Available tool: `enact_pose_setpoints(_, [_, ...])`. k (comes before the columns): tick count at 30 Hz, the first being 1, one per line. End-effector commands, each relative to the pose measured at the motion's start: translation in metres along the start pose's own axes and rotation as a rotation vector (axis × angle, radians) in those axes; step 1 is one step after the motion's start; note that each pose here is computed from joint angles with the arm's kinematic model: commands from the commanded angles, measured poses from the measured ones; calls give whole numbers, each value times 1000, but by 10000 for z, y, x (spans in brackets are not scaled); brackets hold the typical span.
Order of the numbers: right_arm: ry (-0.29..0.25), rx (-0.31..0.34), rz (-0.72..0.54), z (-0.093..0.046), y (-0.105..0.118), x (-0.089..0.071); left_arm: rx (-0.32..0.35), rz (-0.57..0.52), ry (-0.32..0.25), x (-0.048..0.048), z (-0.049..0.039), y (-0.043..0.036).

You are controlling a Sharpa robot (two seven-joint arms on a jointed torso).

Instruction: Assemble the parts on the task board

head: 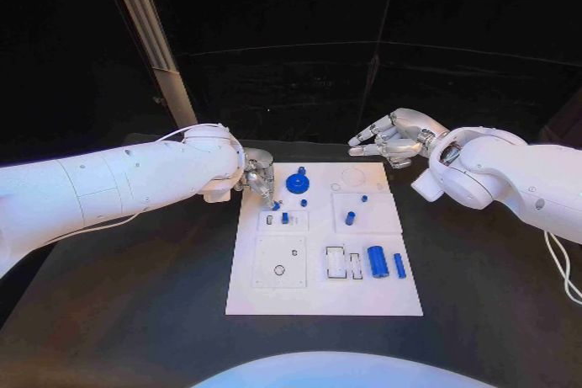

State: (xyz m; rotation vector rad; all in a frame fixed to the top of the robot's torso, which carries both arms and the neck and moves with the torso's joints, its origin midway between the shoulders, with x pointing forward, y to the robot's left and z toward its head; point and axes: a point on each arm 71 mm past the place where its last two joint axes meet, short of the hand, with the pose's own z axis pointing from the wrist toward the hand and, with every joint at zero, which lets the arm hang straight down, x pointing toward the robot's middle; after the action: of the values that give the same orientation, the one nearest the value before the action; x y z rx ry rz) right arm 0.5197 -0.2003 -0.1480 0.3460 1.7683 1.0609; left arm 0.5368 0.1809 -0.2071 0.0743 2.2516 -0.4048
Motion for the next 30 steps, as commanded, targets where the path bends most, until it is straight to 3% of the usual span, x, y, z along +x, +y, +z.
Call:
enact_pose_setpoints(1, [5, -7, 3, 2, 13, -3, 35, -5, 1, 0, -8, -30])
enact_pose_setpoints(30, [2, -5, 3, -6, 8, -10, 48, -11, -1, 5, -6, -60])
